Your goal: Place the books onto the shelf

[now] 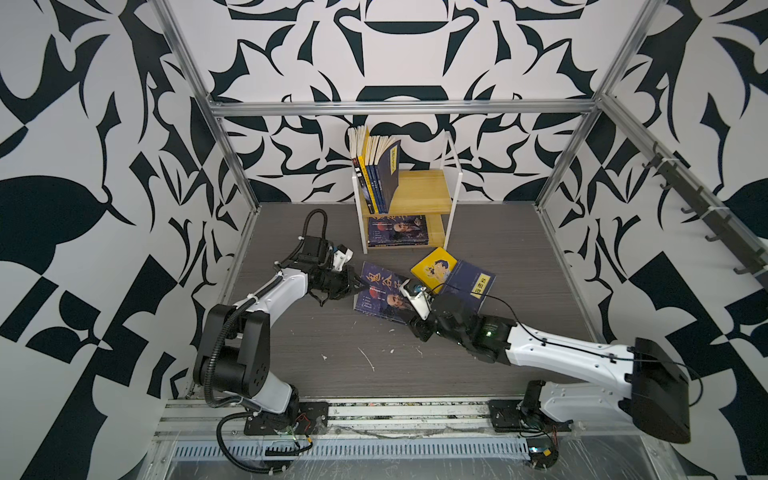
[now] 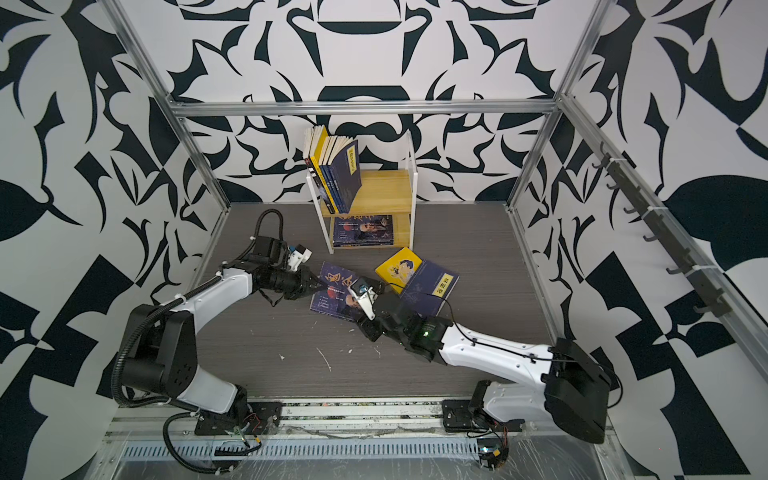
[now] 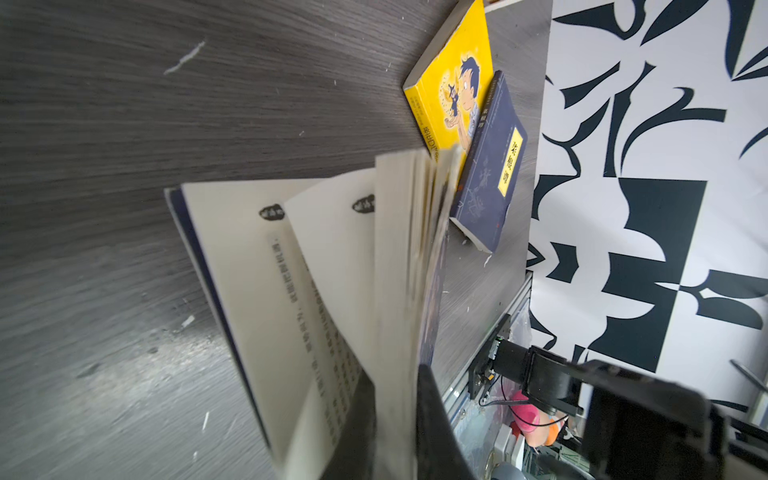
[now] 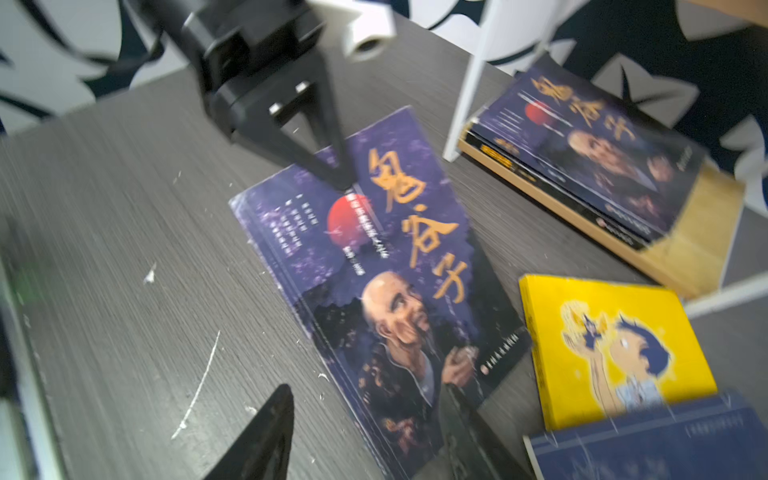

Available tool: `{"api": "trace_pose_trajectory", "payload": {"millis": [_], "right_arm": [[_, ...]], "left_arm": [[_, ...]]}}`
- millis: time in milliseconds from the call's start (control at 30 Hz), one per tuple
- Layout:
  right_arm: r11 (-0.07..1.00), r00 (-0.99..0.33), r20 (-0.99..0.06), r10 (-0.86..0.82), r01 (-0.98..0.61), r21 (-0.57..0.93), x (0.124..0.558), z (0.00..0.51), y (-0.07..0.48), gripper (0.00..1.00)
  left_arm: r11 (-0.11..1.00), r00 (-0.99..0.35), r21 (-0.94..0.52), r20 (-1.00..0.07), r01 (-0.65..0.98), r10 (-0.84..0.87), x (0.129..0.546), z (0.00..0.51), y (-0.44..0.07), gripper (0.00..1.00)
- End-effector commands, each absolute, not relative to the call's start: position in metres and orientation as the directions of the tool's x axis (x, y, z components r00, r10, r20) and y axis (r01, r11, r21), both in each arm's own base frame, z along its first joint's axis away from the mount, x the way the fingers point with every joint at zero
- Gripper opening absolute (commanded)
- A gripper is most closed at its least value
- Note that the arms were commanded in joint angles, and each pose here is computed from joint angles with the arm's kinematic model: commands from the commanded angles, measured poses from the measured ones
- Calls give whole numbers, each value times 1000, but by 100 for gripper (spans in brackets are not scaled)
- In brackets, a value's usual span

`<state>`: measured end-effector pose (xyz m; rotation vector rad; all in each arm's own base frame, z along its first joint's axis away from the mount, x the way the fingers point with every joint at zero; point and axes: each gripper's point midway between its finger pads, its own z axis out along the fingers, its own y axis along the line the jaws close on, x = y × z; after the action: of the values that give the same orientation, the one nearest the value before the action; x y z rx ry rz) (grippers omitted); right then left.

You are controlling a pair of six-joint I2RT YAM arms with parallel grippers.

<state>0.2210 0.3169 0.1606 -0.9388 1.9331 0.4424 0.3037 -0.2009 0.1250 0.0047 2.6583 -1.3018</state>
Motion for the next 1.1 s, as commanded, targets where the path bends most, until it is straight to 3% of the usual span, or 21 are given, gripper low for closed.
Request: {"api": "trace_pose_trajectory", "payload": {"millis": [0, 133, 467, 867, 933, 1033, 1067], "right_arm": [[570, -77, -873, -482, -784, -246, 224, 180, 343, 60], [552, -10, -838, -545, -756, -350, 227, 169, 356, 61], [565, 9, -791, -612, -694, -446, 250, 146, 371, 64], [564, 46, -729, -683, -601, -566, 271, 127, 372, 59], [564, 57, -724, -688, -586, -582, 273, 124, 372, 44], [556, 76, -707, -703, -562, -613, 276, 123, 370, 4], [551, 83, -702, -707, -558, -620, 276, 124, 369, 0]], "left_arm": [[553, -977, -825, -194, 117, -82, 306, 155, -205, 0], [539, -978, -835, -188, 109, -93, 307, 160, -205, 0], [542, -976, -833, -195, 112, -97, 307, 157, -204, 0], [541, -979, -836, -174, 89, -109, 308, 153, -204, 0], [541, -979, -836, -173, 88, -109, 308, 154, -204, 0], [542, -978, -836, -175, 90, -109, 307, 154, -204, 0], [542, -978, -835, -180, 94, -108, 307, 155, -204, 0]]}}
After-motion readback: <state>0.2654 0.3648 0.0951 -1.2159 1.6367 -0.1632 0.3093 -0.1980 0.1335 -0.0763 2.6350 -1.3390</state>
